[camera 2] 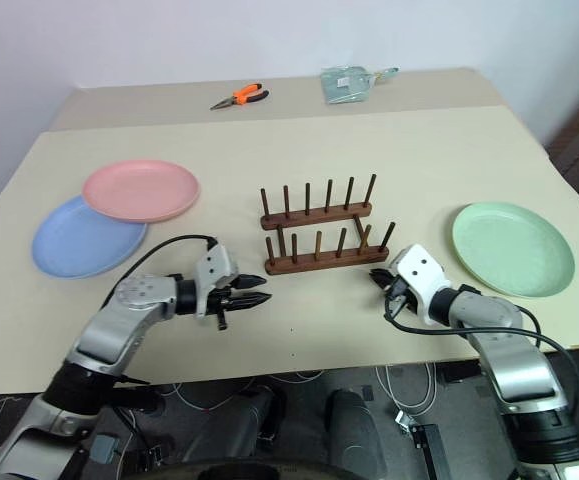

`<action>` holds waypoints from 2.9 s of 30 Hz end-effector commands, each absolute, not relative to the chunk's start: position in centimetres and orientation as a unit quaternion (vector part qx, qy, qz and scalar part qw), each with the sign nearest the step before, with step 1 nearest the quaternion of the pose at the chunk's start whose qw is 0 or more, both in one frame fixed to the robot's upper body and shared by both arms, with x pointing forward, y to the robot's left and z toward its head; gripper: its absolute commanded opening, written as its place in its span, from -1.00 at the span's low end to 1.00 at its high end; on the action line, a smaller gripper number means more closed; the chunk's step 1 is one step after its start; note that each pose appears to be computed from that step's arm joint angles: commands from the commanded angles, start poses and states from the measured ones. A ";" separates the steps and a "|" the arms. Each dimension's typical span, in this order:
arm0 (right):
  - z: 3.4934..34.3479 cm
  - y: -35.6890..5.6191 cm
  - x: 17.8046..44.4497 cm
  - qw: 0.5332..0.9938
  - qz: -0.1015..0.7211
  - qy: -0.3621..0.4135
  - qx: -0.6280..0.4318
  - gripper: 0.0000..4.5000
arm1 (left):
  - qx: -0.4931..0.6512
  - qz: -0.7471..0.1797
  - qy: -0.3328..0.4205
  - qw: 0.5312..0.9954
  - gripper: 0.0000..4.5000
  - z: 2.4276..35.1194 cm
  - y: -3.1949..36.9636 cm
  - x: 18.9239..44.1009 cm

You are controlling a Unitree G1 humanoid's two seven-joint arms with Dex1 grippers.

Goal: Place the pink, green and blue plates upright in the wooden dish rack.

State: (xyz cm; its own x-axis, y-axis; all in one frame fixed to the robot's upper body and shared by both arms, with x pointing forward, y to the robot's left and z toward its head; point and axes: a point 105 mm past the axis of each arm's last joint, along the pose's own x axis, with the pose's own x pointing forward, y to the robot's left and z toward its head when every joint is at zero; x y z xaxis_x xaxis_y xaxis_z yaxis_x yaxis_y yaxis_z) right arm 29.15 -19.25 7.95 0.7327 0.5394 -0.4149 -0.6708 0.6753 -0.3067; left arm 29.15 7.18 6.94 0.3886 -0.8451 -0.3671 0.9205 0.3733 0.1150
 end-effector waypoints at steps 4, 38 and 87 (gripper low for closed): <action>7.7 -19.0 33.0 0.921 0.262 0.119 -0.264 -0.97 | 0.161 -0.387 0.142 0.897 -0.37 4.8 7.6 34.2; 12.0 -12.8 31.3 0.868 0.427 0.038 -0.250 0.91 | -0.081 0.218 -0.042 0.972 1.00 19.6 30.4 34.2; 24.3 -7.7 37.8 0.679 0.282 -0.250 -0.630 -0.34 | -0.167 -0.212 -0.113 0.956 -1.00 29.9 10.2 36.5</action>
